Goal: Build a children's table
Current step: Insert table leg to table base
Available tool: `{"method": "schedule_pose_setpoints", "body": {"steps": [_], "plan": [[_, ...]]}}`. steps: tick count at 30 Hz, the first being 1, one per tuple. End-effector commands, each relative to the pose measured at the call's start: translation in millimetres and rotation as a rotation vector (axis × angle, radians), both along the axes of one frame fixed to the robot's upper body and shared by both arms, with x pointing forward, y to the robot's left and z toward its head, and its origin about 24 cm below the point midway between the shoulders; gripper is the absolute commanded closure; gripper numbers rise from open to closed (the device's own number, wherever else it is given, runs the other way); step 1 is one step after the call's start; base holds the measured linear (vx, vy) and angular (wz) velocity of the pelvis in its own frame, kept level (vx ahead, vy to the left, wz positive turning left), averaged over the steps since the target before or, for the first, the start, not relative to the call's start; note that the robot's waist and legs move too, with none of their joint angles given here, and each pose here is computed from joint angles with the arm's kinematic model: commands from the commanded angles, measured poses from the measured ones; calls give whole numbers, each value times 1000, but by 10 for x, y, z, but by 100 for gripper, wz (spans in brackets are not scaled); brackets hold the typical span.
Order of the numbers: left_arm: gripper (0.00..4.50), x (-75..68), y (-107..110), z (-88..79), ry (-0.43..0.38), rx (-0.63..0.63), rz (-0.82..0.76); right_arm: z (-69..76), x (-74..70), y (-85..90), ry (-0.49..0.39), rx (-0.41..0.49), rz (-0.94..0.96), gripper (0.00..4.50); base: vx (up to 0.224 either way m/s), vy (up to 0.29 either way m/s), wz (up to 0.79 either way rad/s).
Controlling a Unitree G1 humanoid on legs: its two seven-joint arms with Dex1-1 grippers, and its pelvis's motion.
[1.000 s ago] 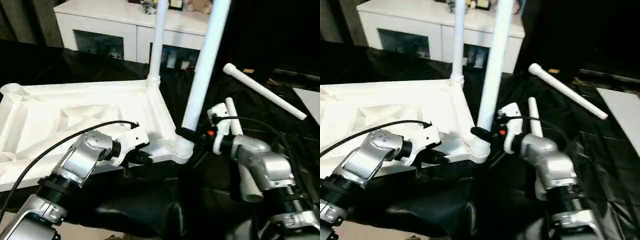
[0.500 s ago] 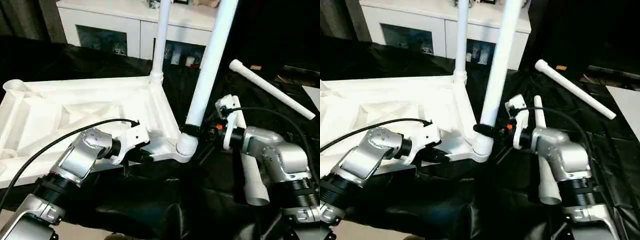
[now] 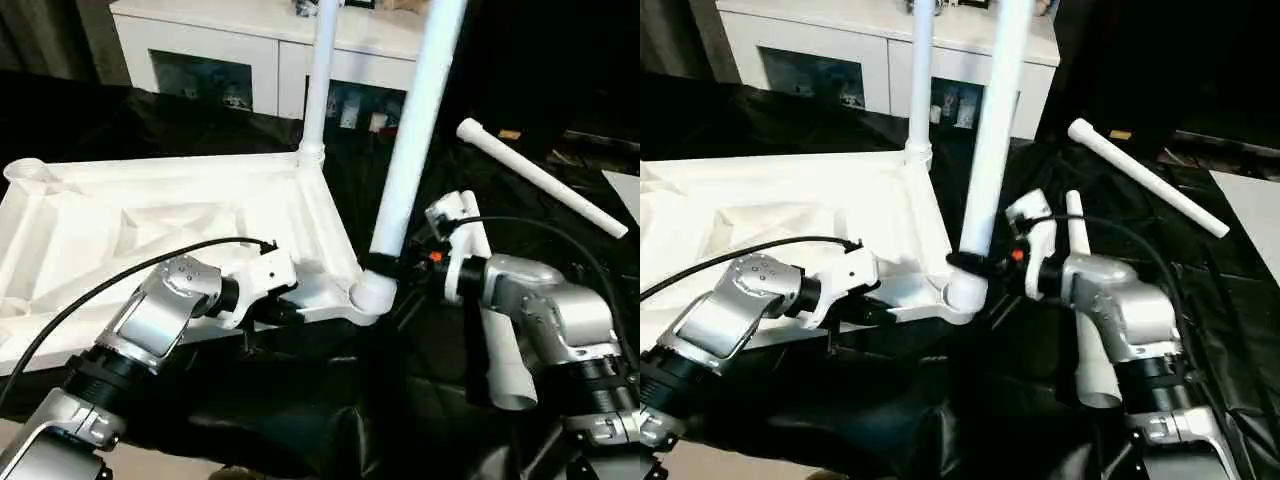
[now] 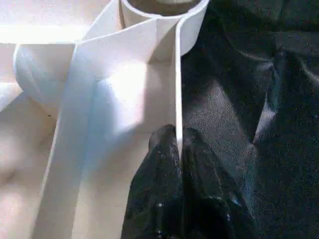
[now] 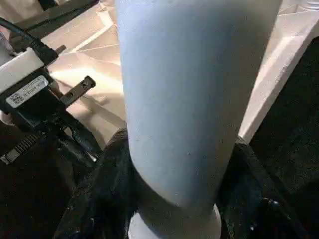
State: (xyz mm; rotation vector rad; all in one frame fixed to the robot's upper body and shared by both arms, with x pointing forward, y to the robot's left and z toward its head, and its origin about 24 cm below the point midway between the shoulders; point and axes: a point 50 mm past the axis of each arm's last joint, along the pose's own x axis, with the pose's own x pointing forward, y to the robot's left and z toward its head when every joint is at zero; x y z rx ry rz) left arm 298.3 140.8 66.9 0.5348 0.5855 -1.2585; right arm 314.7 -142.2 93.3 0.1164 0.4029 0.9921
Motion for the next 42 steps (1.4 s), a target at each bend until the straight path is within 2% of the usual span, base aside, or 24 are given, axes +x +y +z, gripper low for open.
{"method": "schedule_pose_setpoints", "body": {"steps": [1,13,19,24,35,42], "plan": [[450,-26,-73,97,-41,-1,-63,-68,15,-47,16,-55,-14,265,0,0,0],[450,-41,-97,113,-59,0,-73,-237,31,-16,68,-68,-19,265,0,0,0],[450,-35,-87,111,-62,4,-69,-337,7,-10,117,-35,-45,265,0,0,0],[450,-31,-81,116,-65,5,-65,-504,0,-69,152,-2,-153,265,0,0,0],[450,-4,-65,122,-76,3,-49,-661,-138,-174,130,60,-264,266,0,0,0],[450,42,-69,139,-88,-1,-35,-796,-276,-252,57,110,-403,266,0,0,0]]}}
